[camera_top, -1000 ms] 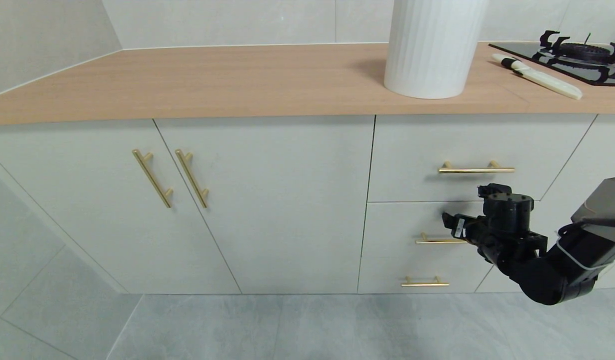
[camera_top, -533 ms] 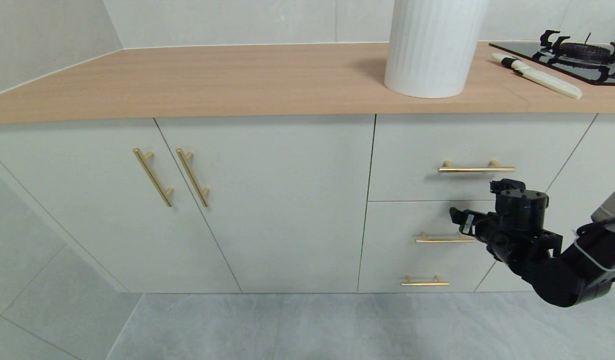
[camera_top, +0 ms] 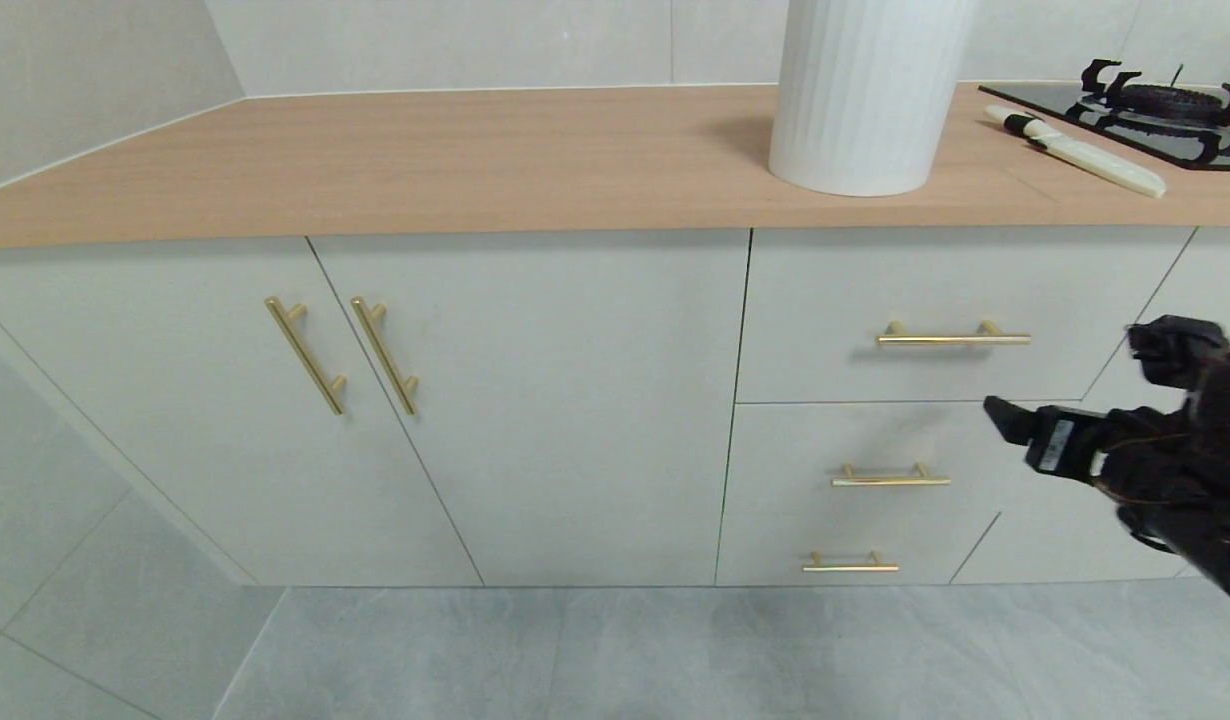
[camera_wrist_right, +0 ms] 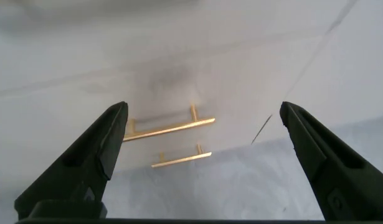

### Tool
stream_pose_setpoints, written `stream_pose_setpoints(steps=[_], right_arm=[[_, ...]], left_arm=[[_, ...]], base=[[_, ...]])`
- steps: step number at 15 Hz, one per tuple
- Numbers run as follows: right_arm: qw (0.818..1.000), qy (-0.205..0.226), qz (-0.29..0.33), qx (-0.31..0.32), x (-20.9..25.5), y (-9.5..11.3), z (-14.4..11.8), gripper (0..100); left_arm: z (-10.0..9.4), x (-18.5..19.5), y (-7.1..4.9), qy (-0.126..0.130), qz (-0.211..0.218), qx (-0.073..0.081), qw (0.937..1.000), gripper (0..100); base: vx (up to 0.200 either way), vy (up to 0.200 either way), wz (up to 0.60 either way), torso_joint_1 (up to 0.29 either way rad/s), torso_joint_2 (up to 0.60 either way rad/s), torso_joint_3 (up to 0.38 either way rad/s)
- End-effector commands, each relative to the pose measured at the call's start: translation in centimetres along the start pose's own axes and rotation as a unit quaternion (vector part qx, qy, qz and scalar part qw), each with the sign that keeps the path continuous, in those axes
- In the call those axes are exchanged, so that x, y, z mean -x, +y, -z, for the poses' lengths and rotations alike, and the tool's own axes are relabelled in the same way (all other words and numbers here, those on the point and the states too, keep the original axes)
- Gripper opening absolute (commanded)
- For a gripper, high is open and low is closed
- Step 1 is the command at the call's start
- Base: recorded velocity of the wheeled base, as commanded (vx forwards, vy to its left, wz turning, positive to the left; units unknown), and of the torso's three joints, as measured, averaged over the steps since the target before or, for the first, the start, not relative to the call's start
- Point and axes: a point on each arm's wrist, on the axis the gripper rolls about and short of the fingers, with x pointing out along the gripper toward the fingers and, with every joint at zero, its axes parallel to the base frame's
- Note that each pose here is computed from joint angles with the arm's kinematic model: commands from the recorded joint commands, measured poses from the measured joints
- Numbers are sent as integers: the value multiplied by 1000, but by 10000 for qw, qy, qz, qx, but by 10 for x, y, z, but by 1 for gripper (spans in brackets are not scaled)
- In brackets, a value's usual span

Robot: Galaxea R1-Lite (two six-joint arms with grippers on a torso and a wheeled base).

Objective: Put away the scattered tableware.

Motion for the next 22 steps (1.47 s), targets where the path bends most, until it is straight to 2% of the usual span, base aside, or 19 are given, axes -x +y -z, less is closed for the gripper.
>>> stream_pose_setpoints(steps=[1,2,4,6,8,11,15,17,18,20,21,22], right_arm=[[9945,-1025,157,-110,99,-37,-37,100],[9910,-1314,202,-118,141,-55,-41,100],[9902,-1373,250,96,188,-77,-34,100],[9858,-1508,628,399,220,-94,-21,100],[9784,-1829,846,458,244,-103,-10,100],[9720,-2061,957,598,272,-113,12,100],[9652,-2292,1070,673,284,-113,35,100],[9679,-2200,999,694,280,-112,41,100],[9730,-2003,926,684,271,-112,51,100],[9844,-1443,483,888,249,-110,82,100],[9872,-1270,149,953,237,-109,101,100],[9876,-1233,-19,966,234,-109,107,100]], left_arm=[[0,0,0,3,-2,2,10000,100],[0,0,0,3,-2,2,10000,100],[0,0,0,3,-2,2,10000,100],[0,0,0,3,-2,2,10000,100],[0,0,0,3,6,2,10000,100],[0,0,0,3,-2,2,10000,100],[0,0,0,3,-2,-6,10000,100],[0,0,0,3,6,-6,10000,100],[0,0,0,3,6,-6,10000,100],[0,0,0,3,6,-13,10000,100],[0,0,0,3,6,-36,10000,100],[0,0,0,3,6,-59,10000,100]], base=[[0,0,0,0,0,0],[0,0,0,0,0,0],[0,0,0,0,0,0],[0,0,0,0,0,0],[0,0,0,0,0,0],[0,0,0,0,0,0],[0,0,0,0,0,0],[0,0,0,0,0,0],[0,0,0,0,0,0],[0,0,0,0,0,0],[0,0,0,0,0,0],[0,0,0,0,0,0]])
